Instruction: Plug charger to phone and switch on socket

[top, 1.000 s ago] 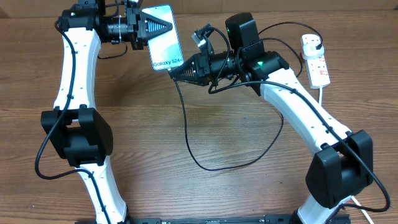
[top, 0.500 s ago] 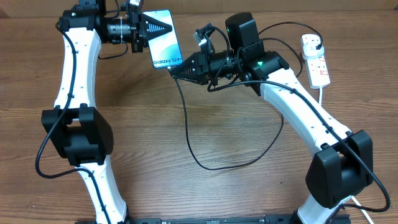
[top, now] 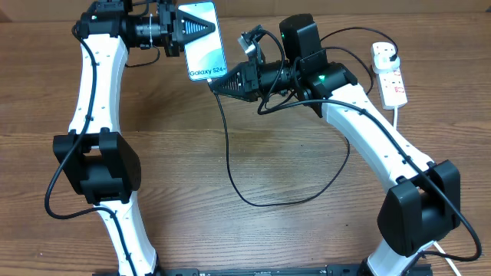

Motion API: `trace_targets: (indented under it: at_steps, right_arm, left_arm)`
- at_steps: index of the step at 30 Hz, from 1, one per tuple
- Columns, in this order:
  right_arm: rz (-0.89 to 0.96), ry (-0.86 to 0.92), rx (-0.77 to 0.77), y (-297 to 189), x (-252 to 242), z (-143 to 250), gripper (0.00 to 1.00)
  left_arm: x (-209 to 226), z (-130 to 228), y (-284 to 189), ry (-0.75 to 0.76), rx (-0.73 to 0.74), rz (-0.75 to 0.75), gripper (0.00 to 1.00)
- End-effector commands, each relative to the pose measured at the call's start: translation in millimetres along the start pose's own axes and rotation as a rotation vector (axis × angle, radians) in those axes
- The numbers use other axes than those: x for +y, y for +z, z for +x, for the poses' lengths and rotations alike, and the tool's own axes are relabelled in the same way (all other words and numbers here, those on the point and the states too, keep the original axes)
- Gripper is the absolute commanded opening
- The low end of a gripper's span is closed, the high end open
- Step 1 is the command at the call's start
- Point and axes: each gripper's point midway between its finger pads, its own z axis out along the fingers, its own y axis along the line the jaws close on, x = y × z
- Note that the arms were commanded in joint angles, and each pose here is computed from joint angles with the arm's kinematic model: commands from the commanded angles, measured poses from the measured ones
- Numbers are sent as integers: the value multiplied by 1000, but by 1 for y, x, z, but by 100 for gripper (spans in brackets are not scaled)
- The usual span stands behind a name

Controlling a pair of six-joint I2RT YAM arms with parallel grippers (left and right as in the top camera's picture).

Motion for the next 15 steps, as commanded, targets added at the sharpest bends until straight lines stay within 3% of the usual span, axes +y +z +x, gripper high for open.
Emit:
trace_targets:
  at_steps: [1, 7, 15]
  right_arm:
    - [17, -60, -43, -2, -2, -12, 4]
    - [-2, -105, -60, -3, 4, -17, 4]
    - [31, -124, -109, -3, 0, -27, 4]
  left_arm:
    - [-30, 17, 12, -77, 84, 111, 4]
    - [-30, 17, 11, -122, 86, 109, 4]
    - [-33, 10, 11, -49, 82, 111, 4]
